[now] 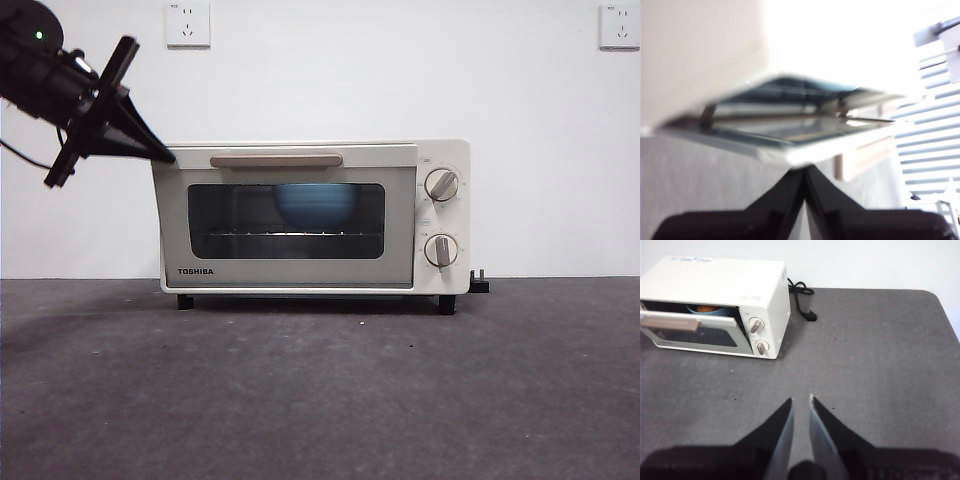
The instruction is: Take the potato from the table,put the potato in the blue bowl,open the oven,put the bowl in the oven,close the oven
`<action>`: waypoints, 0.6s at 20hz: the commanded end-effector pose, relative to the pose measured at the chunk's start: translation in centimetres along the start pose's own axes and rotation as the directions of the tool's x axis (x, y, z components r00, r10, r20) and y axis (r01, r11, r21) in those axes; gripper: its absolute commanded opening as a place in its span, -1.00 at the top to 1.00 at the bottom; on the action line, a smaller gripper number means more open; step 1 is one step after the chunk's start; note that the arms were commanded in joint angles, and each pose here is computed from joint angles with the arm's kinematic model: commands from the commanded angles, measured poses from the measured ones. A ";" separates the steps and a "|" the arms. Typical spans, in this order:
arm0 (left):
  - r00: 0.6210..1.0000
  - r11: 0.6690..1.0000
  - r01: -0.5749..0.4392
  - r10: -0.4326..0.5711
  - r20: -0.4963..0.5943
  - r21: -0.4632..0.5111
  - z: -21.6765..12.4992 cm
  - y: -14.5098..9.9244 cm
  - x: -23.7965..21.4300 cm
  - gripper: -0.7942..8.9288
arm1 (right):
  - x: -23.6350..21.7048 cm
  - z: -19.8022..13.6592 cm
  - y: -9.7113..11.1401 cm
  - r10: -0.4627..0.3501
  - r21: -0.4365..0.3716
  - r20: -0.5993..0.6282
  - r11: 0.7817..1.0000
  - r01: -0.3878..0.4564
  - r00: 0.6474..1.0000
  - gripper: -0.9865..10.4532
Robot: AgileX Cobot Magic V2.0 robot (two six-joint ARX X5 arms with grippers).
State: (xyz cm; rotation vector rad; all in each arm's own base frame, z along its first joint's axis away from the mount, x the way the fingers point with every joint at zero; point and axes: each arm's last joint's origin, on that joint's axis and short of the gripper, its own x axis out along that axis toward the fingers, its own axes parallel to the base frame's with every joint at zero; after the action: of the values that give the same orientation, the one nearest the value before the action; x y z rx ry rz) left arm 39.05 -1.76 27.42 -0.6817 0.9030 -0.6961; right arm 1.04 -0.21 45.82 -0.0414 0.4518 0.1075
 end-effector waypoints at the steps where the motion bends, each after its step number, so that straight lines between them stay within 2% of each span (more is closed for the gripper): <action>1: 1.000 1.000 0.013 -0.013 0.016 -0.003 0.8 -0.7 -0.2 0.85 | 0.1 -0.3 0.0 0.001 0.008 -0.023 1.000 -0.001 1.000 0.72; 8: 0.997 0.997 0.077 -0.077 -0.023 -0.019 1.1 -2.3 -0.9 0.85 | 0.1 -0.3 -0.1 -0.042 0.002 -0.020 0.999 0.042 0.999 0.72; 12: 0.996 0.997 0.070 -0.068 -0.050 0.040 0.3 -3.6 -1.9 0.85 | 0.1 -0.3 -0.3 -0.088 0.000 -0.018 0.996 0.088 0.996 0.72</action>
State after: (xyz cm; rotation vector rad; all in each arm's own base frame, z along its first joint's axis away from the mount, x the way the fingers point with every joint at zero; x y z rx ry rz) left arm 38.26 -2.17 30.27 -0.7284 0.9484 -0.7509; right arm 1.06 -0.43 45.84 -0.0590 0.4443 0.0310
